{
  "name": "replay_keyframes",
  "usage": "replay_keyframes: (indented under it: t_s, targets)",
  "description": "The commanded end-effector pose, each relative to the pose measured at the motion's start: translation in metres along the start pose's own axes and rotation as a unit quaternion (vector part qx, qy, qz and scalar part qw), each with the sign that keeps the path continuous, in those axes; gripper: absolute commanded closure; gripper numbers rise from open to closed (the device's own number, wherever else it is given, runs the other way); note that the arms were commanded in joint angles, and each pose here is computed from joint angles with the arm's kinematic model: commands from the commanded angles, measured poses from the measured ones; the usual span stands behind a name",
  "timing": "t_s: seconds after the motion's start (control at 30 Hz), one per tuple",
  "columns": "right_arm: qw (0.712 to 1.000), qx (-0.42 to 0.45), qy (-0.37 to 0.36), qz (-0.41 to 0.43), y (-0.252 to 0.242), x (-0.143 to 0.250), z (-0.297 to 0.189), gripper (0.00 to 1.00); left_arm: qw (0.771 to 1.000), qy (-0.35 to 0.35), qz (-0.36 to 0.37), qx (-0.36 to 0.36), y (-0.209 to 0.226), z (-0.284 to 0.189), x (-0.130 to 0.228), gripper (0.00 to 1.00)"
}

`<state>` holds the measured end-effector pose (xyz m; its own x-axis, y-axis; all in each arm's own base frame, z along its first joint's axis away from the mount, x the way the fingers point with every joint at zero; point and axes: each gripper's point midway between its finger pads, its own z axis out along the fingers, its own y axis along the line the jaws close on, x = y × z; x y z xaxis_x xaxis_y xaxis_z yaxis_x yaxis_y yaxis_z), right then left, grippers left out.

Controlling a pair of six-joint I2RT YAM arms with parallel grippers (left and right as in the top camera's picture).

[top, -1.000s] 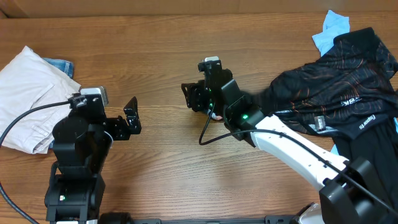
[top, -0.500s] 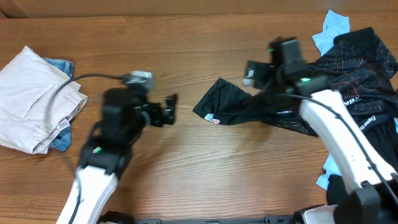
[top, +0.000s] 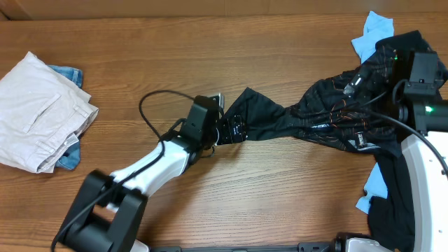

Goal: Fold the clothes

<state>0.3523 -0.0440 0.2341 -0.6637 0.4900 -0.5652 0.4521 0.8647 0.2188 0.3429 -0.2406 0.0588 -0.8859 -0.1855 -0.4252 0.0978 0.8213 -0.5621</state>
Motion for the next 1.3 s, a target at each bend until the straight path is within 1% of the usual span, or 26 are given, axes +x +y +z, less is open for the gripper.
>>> replay_keyframes:
  t_s: [0.0, 0.17, 0.27, 0.3, 0.37, 0.4, 0.43, 0.47, 0.53, 0.57, 0.6, 0.7, 0.73, 0.87, 0.97, 1.03, 1.1, 1.27]
  targets:
    - [1.000, -0.003, -0.018, 0.002, 0.000, -0.010, -0.012, 0.00, 0.993, 0.020, -0.117, -0.005, 0.008, 0.021, 0.009, 0.00]
    - [1.000, -0.002, -0.017, 0.002, 0.000, -0.009, -0.012, 0.00, 0.994, 0.013, -0.112, 0.004, 0.005, 0.034, 0.010, 0.00]
    - [1.000, -0.001, -0.013, 0.002, -0.001, -0.008, -0.012, 0.00, 0.993, 0.025, -0.115, -0.002, 0.007, 0.044, 0.022, 0.05]
    - [1.000, 0.000, -0.013, 0.002, -0.001, -0.007, -0.012, 0.00, 0.992, 0.031, -0.122, -0.007, 0.008, 0.048, 0.027, 0.07]
    - [1.000, 0.000, -0.012, 0.002, -0.001, -0.007, -0.012, 0.00, 0.992, 0.033, -0.125, -0.003, 0.007, 0.055, 0.031, 0.17]
    - [1.000, 0.000, -0.012, 0.002, -0.002, -0.007, -0.012, 0.00, 0.992, 0.030, -0.123, 0.001, 0.005, 0.056, 0.030, 0.25]
    - [1.000, 0.000, -0.011, 0.002, -0.002, -0.007, -0.012, 0.00, 0.992, 0.028, -0.121, 0.003, 0.004, 0.057, 0.029, 0.36]
    - [1.000, 0.001, -0.011, 0.002, -0.002, -0.006, -0.012, 0.00, 0.993, 0.025, -0.119, 0.006, 0.002, 0.057, 0.028, 0.45]
    - [1.000, 0.001, -0.010, 0.002, -0.002, -0.006, -0.012, 0.00, 0.993, 0.020, -0.112, 0.011, 0.001, 0.057, 0.026, 0.69]
    - [1.000, 0.001, -0.010, 0.002, -0.002, -0.006, -0.012, 0.00, 0.994, 0.017, -0.106, 0.013, -0.001, 0.057, 0.024, 0.84]
    - [1.000, 0.001, -0.010, 0.001, -0.002, -0.006, -0.012, 0.00, 0.995, 0.013, -0.097, 0.016, -0.002, 0.057, 0.021, 0.95]
    - [1.000, 0.002, -0.009, 0.001, -0.002, -0.005, -0.012, 0.00, 0.998, 0.002, -0.066, 0.024, -0.005, 0.055, 0.010, 0.96]
    - [1.000, 0.003, -0.008, 0.001, -0.002, -0.005, -0.012, 0.00, 0.998, -0.009, -0.054, 0.028, -0.007, 0.052, 0.000, 0.96]
    - [1.000, 0.004, -0.008, 0.001, -0.003, -0.005, -0.012, 0.00, 0.997, -0.062, -0.023, 0.026, -0.004, 0.018, -0.053, 0.96]
    - [1.000, 0.008, -0.010, 0.001, -0.004, -0.005, -0.012, 0.00, 0.994, -0.111, -0.012, -0.002, 0.015, -0.019, -0.095, 0.96]
    - [1.000, 0.008, -0.010, 0.001, -0.004, -0.005, -0.012, 0.00, 0.986, -0.163, -0.015, -0.030, 0.036, -0.057, -0.135, 0.96]
    - [1.000, 0.008, -0.010, 0.001, -0.004, -0.005, -0.012, 0.00, 0.977, -0.208, -0.023, -0.043, 0.053, -0.090, -0.167, 0.96]
    - [1.000, 0.008, -0.010, 0.001, -0.004, -0.005, -0.012, 0.00, 0.948, -0.304, -0.055, -0.075, 0.100, -0.163, -0.232, 0.96]
